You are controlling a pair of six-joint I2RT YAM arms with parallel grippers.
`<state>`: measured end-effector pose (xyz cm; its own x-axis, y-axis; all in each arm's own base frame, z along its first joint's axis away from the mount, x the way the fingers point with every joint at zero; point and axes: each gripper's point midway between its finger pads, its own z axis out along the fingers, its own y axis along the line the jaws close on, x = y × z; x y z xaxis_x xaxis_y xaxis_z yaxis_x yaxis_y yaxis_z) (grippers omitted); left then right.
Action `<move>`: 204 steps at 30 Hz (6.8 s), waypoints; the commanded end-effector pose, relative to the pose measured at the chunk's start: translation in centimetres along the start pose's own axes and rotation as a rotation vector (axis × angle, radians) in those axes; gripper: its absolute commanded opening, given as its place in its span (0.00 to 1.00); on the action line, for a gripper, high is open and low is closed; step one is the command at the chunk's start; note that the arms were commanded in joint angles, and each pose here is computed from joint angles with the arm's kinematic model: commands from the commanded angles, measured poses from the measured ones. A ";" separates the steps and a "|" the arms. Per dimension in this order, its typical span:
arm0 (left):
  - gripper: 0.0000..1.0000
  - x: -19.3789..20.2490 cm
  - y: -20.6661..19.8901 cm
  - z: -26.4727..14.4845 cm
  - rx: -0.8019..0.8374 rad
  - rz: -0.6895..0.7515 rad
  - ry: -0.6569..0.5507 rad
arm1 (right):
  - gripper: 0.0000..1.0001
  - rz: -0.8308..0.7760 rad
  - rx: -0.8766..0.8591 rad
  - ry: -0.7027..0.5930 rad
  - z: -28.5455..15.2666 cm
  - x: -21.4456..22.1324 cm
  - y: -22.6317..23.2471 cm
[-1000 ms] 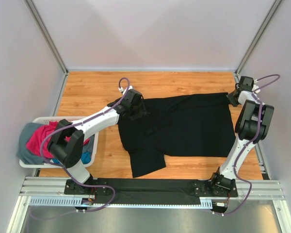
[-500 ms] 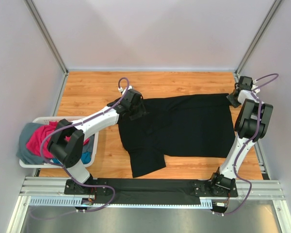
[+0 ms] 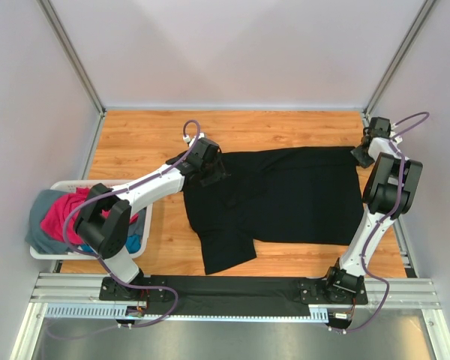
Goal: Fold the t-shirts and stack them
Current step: Fold the tshirt
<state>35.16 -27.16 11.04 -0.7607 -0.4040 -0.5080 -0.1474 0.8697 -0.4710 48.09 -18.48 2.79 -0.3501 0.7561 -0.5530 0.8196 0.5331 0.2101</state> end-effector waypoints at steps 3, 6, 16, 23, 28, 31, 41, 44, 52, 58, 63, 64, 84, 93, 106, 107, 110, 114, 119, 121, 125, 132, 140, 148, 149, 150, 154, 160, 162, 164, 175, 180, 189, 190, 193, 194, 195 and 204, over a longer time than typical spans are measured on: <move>0.53 0.0 0.2 0.1 0.002 -0.004 0.003 | 0.39 -0.044 0.051 -0.011 -1.7 -1.0 -1.1; 0.53 0.1 0.2 0.2 0.003 -0.006 0.006 | 0.39 -0.051 0.058 -0.024 -1.8 -1.4 -1.3; 0.53 0.0 0.2 0.2 0.006 -0.007 0.004 | 0.39 -0.057 0.032 -0.047 -4.1 -2.7 -0.8; 0.53 0.3 0.1 0.3 0.013 -0.007 0.012 | 0.41 -0.064 0.047 -0.037 -3.9 -2.6 -1.5; 0.53 0.2 0.2 0.2 0.010 -0.007 0.006 | 0.40 -0.057 0.056 -0.008 -2.9 -1.5 -2.0; 0.53 0.0 0.3 0.2 0.010 -0.009 0.004 | 0.38 -0.056 0.056 0.003 -2.3 -1.1 -2.0; 0.59 -0.5 0.2 -0.1 0.010 0.001 -0.015 | 0.34 -0.055 0.048 0.051 -0.6 0.2 -1.8; 0.62 -0.7 -0.1 -0.3 0.020 0.011 -0.022 | 0.32 -0.060 0.050 0.053 -0.3 0.3 -1.8; 0.71 -1.6 -0.5 -1.1 0.030 0.036 -0.048 | 0.08 -0.068 0.054 0.054 0.2 0.3 -1.8; 0.72 -2.2 -0.5 -1.6 0.033 0.058 -0.072 | 0.01 -0.081 0.045 0.015 -1.6 -1.2 -1.6; 0.72 -1.8 -0.6 -1.4 0.048 0.055 -0.060 | 0.01 -0.094 0.050 -0.019 -3.7 -2.5 -1.7; 0.72 -1.7 -0.5 -1.4 0.048 0.054 -0.058 | 0.00 -0.090 0.044 -0.018 -4.3 -2.7 -1.7; 0.70 0.3 2.1 -0.7 -0.038 0.055 0.005 | 0.01 -0.132 0.037 0.014 -7.7 -2.2 -2.4; 0.66 2.9 3.8 0.6 -0.081 -0.033 0.063 | 0.00 -0.153 0.058 0.050 -6.8 -0.9 -3.2; 0.57 5.2 2.8 3.3 -0.042 -0.150 0.153 | 0.00 -0.150 0.070 0.056 -6.5 -0.9 -3.5; 0.56 5.4 2.9 3.5 -0.044 -0.154 0.159 | 0.01 -0.149 0.072 0.057 -6.5 -0.9 -3.6; 0.51 5.6 2.4 3.8 -0.027 -0.166 0.172 | 0.00 -0.143 0.067 0.056 -6.5 -1.1 -3.7; 0.46 6.0 2.4 4.1 -0.031 -0.176 0.188 | 0.00 -0.128 0.066 0.057 -6.4 -1.3 -3.9; 0.25 5.8 2.3 4.1 -0.028 -0.174 0.178 | 0.00 -0.125 0.060 0.062 -6.3 -1.3 -3.9; 0.09 5.3 2.2 3.9 -0.028 -0.172 0.160 | 0.00 -0.125 0.058 0.059 -6.3 -1.4 -3.9; 0.00 4.0 1.6 2.7 -0.007 -0.159 0.119 | 0.00 -0.125 0.051 0.053 -6.6 -1.6 -3.7; 0.00 2.2 1.3 -0.2 0.027 -0.166 0.041 | 0.01 -0.127 0.046 0.051 -7.0 -1.8 -3.6; 0.00 0.4 2.3 -3.3 0.022 -0.170 -0.035 | 0.00 -0.128 0.043 0.049 -7.5 -1.9 -3.6; 0.00 1.2 3.5 -2.9 -0.006 -0.194 0.000 | 0.01 -0.140 0.058 0.077 -7.1 -1.2 -4.1; 0.00 1.3 3.7 -2.6 -0.012 -0.197 0.005 | 0.00 -0.143 0.060 0.079 -7.1 -1.1 -4.1; 0.00 1.2 3.7 -2.5 -0.011 -0.199 0.004 | 0.00 -0.144 0.065 0.084 -7.1 -0.9 -4.3; 0.00 0.8 3.7 -1.8 -0.018 -0.195 0.003 | 0.00 -0.162 0.095 0.102 -7.0 -0.2 -5.1; 0.00 1.3 3.6 -0.5 -0.029 -0.177 0.036 | 0.00 -0.169 0.111 0.148 -6.4 1.5 -6.0; 0.00 1.6 3.6 -0.3 -0.030 -0.174 0.046 | 0.00 -0.177 0.119 0.160 -6.4 1.8 -6.2; 0.00 1.7 3.7 -0.2 -0.034 -0.167 0.050 | 0.03 -0.179 0.126 0.172 -6.4 2.0 -6.5; 0.59 -4.7 2.0 -2.4 -0.028 -0.002 -0.088 | 0.45 -0.208 0.055 0.147 -11.7 -0.7 -4.8; 0.63 -10.0 1.1 -1.1 -0.051 0.049 -0.155 | 0.45 -0.210 -0.118 0.125 -13.6 -1.1 -1.4; 0.43 -11.0 2.0 5.8 -0.066 0.015 -0.126 | 0.33 -0.222 -0.287 0.166 -11.6 3.0 4.0; 0.41 -11.1 1.7 6.3 -0.056 0.014 -0.133 | 0.32 -0.225 -0.286 0.173 -11.2 3.4 4.2; 0.36 -10.8 2.3 8.2 -0.085 -0.002 -0.119 | 0.29 -0.215 -0.267 0.212 -9.5 4.7 4.1; 0.34 -10.9 2.7 8.7 -0.103 -0.010 -0.124 | 0.28 -0.214 -0.262 0.217 -9.0 5.0 4.1; 0.33 -10.5 3.2 9.5 -0.122 -0.016 -0.115 | 0.26 -0.213 -0.257 0.228 -8.3 5.5 4.0; 0.24 -10.1 8.9 12.8 -0.339 -0.222 -0.101 | 0.24 -0.210 -0.163 0.272 -4.0 7.5 2.5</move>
<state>48.36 -21.24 2.82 -0.6987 -0.5077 -0.5041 -0.3817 0.8604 -0.3376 44.36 -8.99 2.48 -0.6614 0.6738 -0.3294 0.6249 0.7380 0.2547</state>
